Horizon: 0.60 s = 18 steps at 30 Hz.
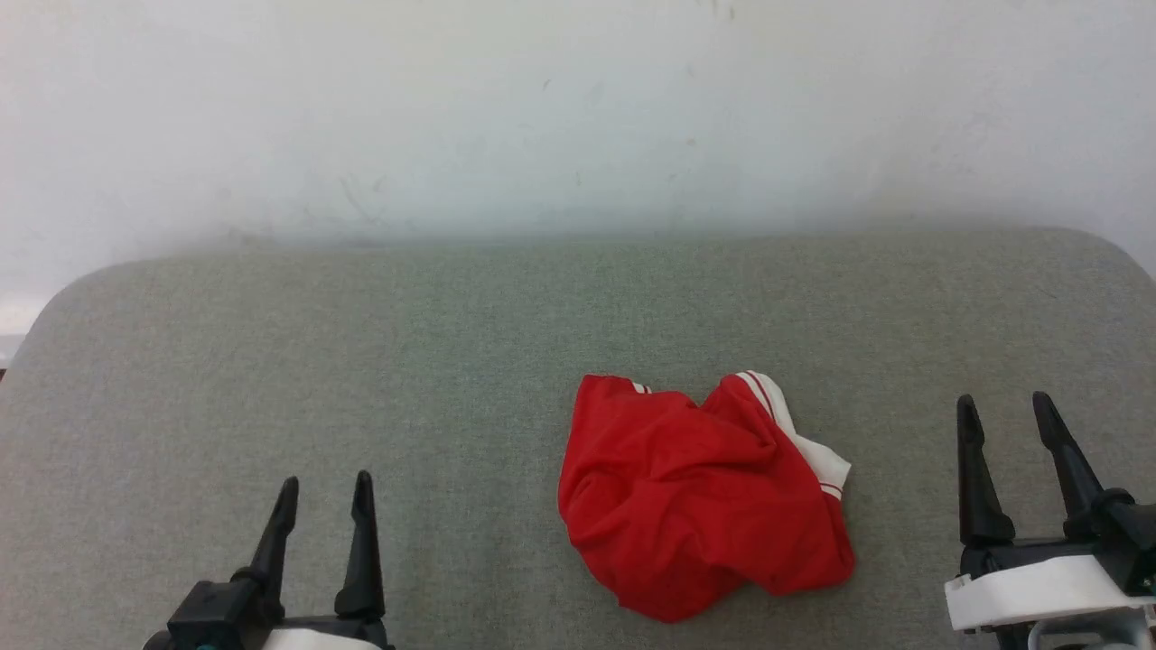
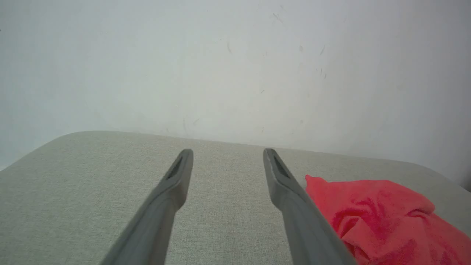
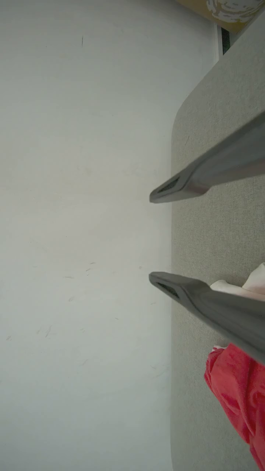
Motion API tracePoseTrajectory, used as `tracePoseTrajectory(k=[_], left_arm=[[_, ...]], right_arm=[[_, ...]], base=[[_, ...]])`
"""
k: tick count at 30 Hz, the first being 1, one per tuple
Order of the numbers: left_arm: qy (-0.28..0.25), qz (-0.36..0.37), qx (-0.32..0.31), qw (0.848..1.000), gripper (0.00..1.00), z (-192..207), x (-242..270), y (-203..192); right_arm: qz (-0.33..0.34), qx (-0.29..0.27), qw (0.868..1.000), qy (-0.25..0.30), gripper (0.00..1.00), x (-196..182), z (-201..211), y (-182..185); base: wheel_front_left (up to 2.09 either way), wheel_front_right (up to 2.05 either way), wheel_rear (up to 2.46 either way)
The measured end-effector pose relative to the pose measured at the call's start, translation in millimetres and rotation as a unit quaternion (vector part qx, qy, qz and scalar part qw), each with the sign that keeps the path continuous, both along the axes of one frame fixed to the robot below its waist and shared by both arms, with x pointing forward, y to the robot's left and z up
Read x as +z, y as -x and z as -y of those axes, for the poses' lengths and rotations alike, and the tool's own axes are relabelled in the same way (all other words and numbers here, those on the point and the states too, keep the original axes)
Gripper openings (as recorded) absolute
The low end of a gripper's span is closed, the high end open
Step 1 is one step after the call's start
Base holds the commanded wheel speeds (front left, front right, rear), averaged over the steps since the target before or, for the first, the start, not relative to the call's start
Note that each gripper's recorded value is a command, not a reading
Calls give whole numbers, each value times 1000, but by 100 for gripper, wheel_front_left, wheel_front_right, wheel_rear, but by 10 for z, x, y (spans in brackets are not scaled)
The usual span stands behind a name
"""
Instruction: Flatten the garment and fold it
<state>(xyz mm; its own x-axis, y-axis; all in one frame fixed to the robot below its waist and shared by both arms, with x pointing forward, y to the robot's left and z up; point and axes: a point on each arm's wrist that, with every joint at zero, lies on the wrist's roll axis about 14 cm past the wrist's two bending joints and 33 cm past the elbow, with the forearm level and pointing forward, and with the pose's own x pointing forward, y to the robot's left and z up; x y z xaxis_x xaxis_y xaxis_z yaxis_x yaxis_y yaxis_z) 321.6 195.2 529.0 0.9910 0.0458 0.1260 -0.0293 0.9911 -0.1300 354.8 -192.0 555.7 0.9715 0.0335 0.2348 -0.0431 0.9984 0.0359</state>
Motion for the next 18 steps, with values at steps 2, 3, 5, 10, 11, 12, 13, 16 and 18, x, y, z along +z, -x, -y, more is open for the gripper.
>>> tracePoseTrajectory(k=[2,3,5,10,11,12,13,16,18], left_arm=[[11,5,3,1000,100,12,21,2],[11,5,2,1000,100,15,22,-2],[14,7,4,1000,100,8,25,-19],[18,11,0,1000,100,23,36,-131],[22,10,-3,1000,100,34,25,-159],[26,10,-5,1000,100,44,18,-191],[29,8,-7,1000,100,53,2,-221],[35,-2,-10,999,100,68,-74,-298],[41,-10,-11,999,100,75,-135,-333]], right_arm=[[-7,3,1000,0,100,-43,-17,-29],[-10,5,1000,0,100,-65,-32,-50],[-17,11,1000,-1,100,-97,-74,-114],[-58,43,997,7,100,-124,-282,-481],[-78,50,996,11,100,-172,-312,-566],[-102,59,993,13,100,-245,-337,-642],[-127,66,990,11,100,-326,-349,-711],[-227,98,968,37,100,-739,-415,-798],[-292,115,948,52,100,-1032,-431,-788]], base=[[0,0,0],[0,0,0],[0,0,0],[0,0,0],[0,0,0],[0,0,0],[0,0,0],[0,0,0],[0,0,0]])
